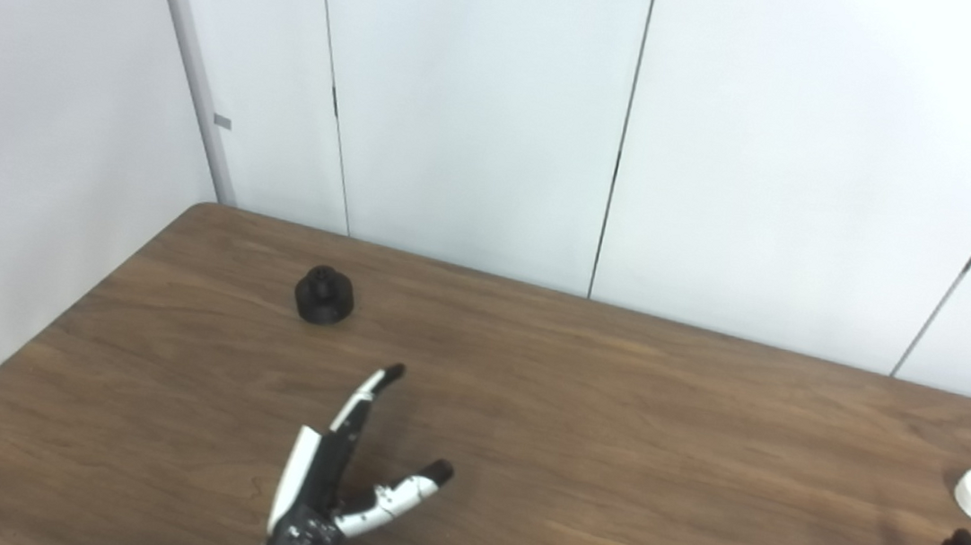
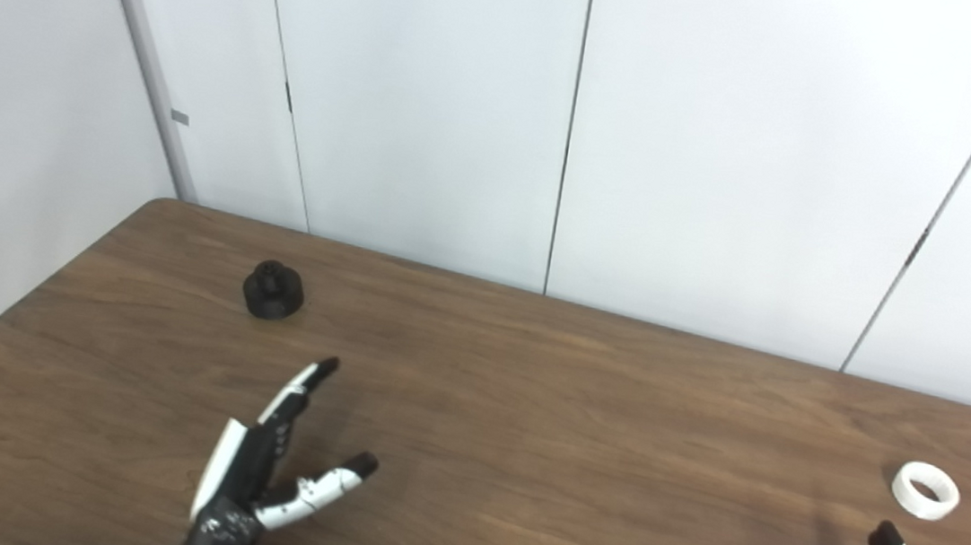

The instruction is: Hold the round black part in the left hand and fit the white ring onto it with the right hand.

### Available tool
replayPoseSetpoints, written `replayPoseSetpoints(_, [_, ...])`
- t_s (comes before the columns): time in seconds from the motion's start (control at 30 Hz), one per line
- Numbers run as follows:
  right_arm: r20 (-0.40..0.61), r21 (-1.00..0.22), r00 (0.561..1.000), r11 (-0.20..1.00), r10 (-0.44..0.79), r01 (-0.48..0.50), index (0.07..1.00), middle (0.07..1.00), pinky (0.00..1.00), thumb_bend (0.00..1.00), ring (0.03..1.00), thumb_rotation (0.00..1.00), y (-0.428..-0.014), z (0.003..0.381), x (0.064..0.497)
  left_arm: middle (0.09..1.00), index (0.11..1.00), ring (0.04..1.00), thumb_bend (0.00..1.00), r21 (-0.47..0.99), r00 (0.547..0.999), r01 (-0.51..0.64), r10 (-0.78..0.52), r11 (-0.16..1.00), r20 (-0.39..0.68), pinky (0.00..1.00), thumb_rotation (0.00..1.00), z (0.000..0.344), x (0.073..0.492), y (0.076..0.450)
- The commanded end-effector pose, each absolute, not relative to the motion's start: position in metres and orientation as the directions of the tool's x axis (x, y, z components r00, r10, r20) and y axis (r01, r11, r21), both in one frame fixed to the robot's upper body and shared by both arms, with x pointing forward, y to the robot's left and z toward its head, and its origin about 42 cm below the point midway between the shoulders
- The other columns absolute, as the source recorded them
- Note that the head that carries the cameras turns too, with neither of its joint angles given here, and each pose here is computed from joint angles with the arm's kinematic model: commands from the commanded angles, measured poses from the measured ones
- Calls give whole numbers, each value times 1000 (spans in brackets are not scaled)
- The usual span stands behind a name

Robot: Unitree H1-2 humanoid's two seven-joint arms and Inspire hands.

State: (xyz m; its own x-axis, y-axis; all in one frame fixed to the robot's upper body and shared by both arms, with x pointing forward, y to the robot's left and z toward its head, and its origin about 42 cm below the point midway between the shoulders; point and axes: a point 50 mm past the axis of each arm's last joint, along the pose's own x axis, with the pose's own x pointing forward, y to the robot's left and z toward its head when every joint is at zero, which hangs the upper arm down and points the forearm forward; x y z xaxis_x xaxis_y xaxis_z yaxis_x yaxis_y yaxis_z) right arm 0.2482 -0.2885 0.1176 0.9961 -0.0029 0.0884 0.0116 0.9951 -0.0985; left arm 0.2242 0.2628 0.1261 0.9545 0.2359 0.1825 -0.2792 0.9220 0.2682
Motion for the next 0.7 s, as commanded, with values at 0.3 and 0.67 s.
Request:
replayPoseSetpoints(0.3, [86, -72, 996, 997, 5, 1, 994, 980, 1000, 635, 994, 1000, -284, 117, 250, 980, 906, 1000, 956, 567, 906, -418, 280, 710, 318, 1000, 430, 196, 276, 324])
replayPoseSetpoints(0.67, [89, -73, 996, 997, 12, -5, 997, 980, 1000, 632, 990, 1000, -280, 116, 250, 976, 895, 1000, 982, 651, 882, -466, 370, 599, 291, 1000, 403, 211, 319, 374])
